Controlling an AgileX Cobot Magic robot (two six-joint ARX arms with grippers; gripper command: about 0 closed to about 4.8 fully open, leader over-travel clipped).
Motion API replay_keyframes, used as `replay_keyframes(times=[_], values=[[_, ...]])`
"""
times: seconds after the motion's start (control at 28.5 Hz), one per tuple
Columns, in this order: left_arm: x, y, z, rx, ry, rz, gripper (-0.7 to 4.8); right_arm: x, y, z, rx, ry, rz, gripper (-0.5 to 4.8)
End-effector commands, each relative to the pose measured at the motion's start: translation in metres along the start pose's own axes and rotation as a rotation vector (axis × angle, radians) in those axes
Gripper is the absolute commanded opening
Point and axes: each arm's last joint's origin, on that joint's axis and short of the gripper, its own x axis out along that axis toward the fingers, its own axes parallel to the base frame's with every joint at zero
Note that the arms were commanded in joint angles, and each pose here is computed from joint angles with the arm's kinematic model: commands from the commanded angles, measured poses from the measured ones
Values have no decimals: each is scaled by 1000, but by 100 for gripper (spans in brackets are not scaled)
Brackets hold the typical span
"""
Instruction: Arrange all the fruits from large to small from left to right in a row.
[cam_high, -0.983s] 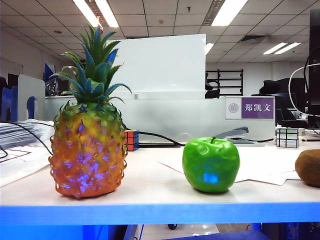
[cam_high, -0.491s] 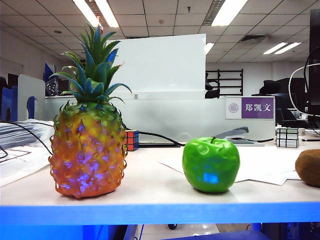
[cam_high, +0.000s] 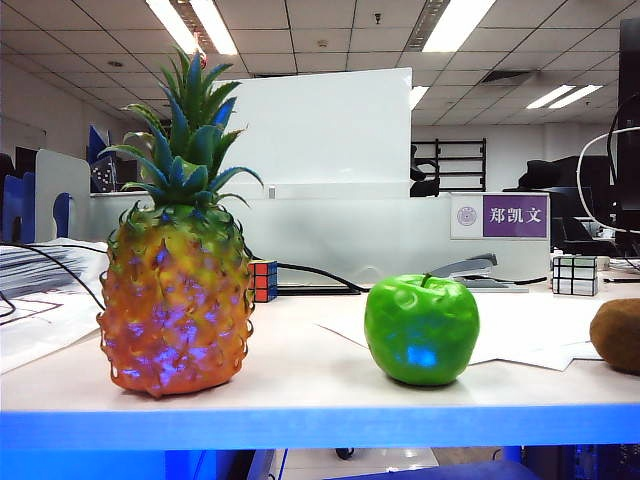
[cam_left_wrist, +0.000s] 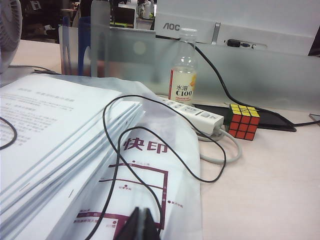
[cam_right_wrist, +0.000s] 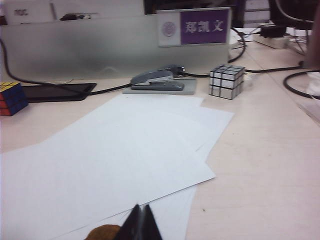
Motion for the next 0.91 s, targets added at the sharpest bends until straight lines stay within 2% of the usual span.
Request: replay_keyframes(times=[0.04, 0.91], values=[[0, 0, 2, 1, -14, 4, -4, 0, -1, 0, 6, -14, -8, -5], [0, 0, 2, 1, -14, 4, -4, 0, -1, -1, 21, -12, -11, -5]])
